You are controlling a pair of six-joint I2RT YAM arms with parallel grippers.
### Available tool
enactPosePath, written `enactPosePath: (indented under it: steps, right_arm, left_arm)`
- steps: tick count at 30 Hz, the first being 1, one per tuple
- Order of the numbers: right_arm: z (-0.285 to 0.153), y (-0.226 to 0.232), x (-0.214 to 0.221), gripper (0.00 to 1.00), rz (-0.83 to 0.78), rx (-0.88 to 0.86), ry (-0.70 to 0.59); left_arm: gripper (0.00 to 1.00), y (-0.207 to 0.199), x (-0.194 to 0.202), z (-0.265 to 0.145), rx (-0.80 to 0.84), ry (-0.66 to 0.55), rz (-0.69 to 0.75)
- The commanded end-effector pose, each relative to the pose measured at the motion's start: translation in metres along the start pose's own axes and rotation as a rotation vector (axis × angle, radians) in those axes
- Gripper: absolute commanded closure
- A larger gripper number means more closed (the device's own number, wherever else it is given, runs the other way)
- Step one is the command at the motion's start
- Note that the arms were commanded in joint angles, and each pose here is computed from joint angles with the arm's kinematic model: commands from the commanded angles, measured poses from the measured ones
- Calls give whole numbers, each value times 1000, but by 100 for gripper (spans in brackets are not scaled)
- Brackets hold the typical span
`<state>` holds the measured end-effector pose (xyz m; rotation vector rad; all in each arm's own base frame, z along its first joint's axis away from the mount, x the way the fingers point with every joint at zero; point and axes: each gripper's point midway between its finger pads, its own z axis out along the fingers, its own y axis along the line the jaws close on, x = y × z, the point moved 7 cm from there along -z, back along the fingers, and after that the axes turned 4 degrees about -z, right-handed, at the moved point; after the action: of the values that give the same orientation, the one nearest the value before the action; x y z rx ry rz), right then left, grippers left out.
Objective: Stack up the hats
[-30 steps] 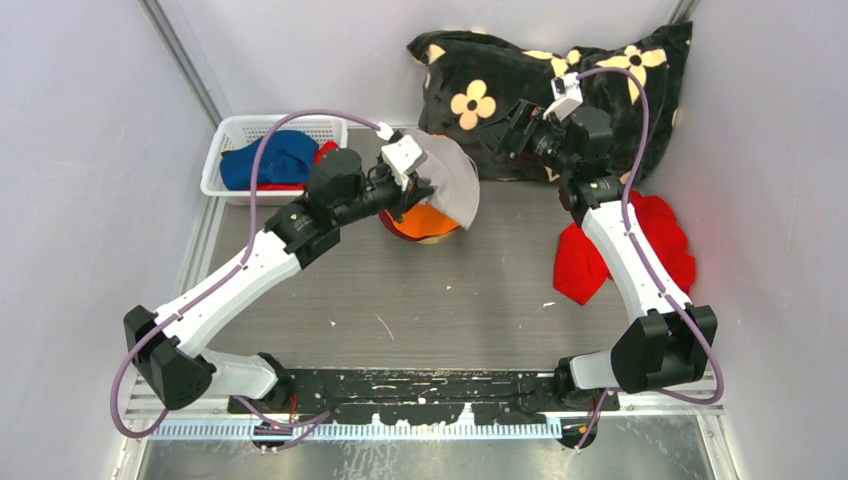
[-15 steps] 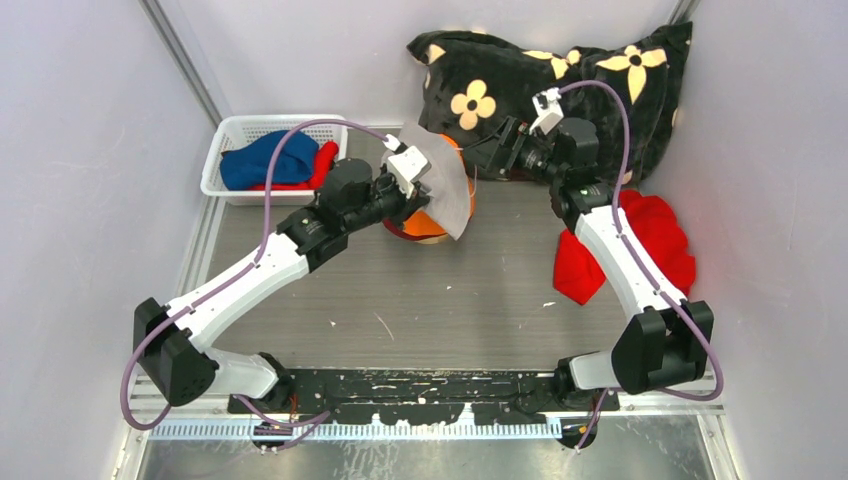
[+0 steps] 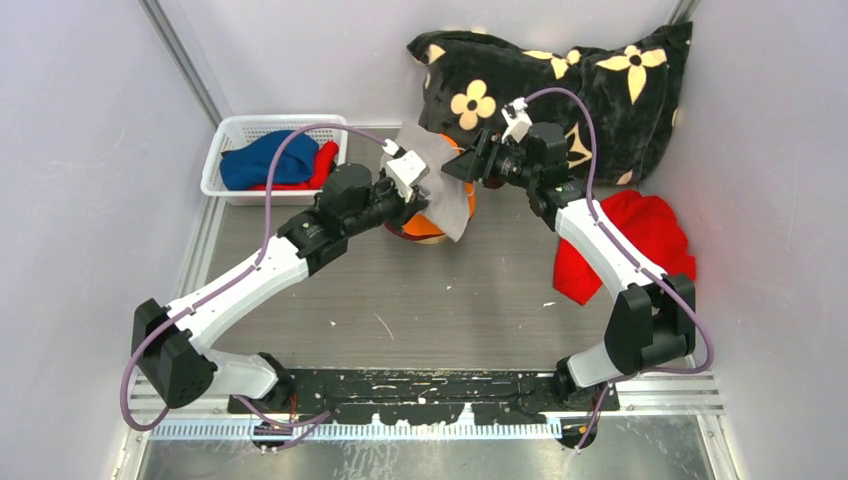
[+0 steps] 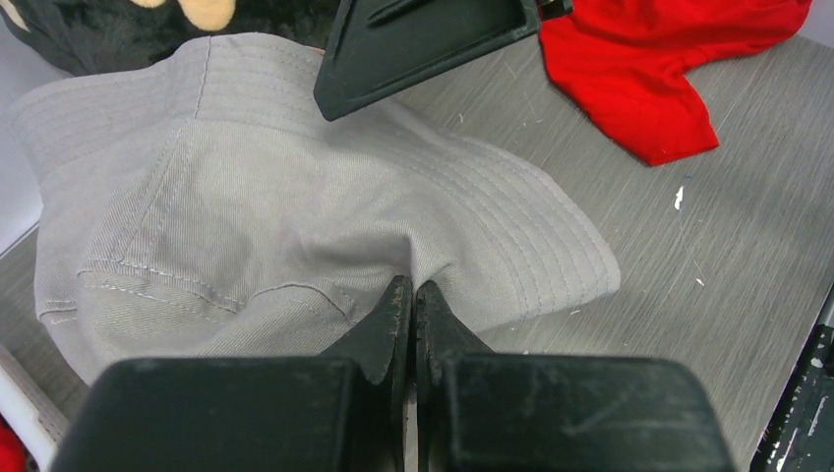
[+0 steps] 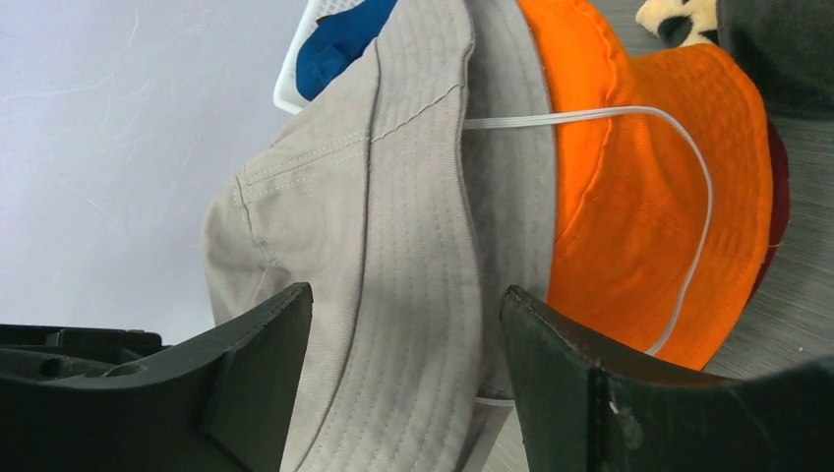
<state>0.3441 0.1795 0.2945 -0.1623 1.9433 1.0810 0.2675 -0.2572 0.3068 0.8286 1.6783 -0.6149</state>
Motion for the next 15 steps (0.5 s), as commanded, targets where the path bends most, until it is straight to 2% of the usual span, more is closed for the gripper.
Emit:
enactPosePath:
  steps: [1, 8, 15]
  right_arm:
    - [-2, 10, -16, 26, -61, -24, -57]
    - [0, 9, -19, 27, -76, -17, -57]
    - [4, 10, -20, 42, -76, -31, -47]
  left_arm:
    - [100, -1, -21, -12, -9, -101, -1]
    - [100, -4, -12, -11, -2, -77, -18]
    - [100, -5, -16, -18, -4, -97, -18]
